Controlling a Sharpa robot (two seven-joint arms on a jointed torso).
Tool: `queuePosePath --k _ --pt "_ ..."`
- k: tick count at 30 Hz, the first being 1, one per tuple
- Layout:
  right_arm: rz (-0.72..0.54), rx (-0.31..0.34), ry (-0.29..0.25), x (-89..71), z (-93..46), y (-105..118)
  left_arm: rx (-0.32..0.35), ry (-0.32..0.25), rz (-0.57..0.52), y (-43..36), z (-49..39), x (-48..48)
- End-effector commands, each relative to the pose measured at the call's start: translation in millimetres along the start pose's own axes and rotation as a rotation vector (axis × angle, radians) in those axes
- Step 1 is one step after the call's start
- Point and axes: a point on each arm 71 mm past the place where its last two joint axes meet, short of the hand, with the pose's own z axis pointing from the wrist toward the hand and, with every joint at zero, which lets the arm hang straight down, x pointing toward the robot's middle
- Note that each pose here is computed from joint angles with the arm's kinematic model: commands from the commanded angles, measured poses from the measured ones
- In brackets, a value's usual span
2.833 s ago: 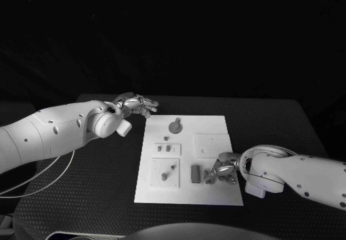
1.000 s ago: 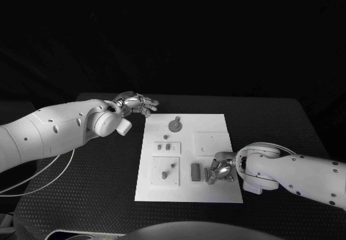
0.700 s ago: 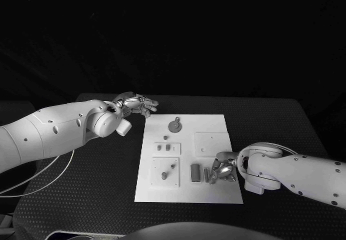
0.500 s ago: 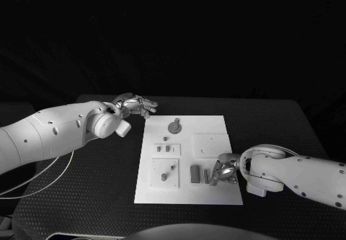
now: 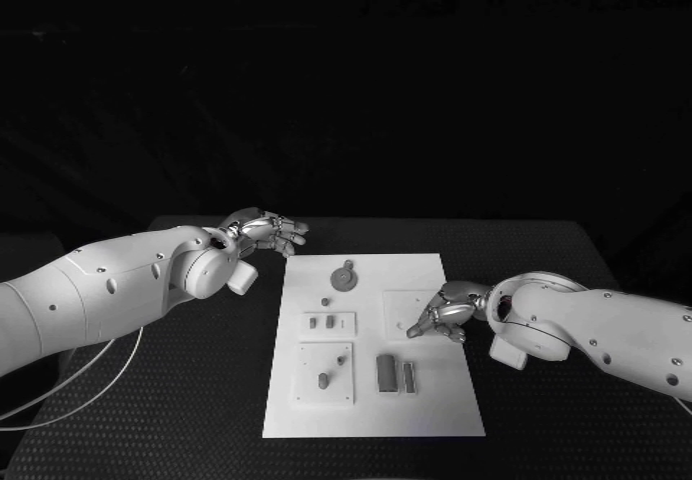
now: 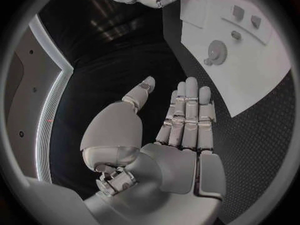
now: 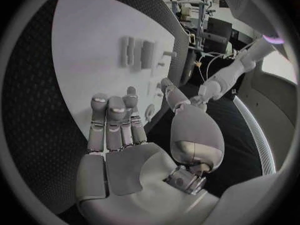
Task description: Assemble the parts on the task board
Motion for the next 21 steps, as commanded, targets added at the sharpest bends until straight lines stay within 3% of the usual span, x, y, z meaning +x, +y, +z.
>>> queuePosePath --k 1,7,11,13,16,21 --pt "0.254 -0.229 -0.082 -30.2 4.8 9 0.04 -0.031 -0.058 -3.6 3.0 -4.1" --pt "0.416 -0.33 -0.246 -92.1 18.7 6 0.063 -0.081 -0.11 -6.4 10.6 -15.1" --pt "0.498 -0.38 -0.322 -117.7 26.5 13 0.09 -0.106 -0.113 -17.3 13.5 -30.0" --pt "0.523 -0.394 -0.371 -127.4 28.8 14 0.102 -0.122 -0.12 -21.6 14.4 -37.6" --pt "0.563 -0.428 -0.4 -138.4 30.2 19 0.115 -0.143 -0.144 -26.3 15.6 -47.5" --pt "0.587 -0.446 -0.432 -147.8 30.0 17 0.131 -0.176 -0.178 -28.6 21.0 -51.3"
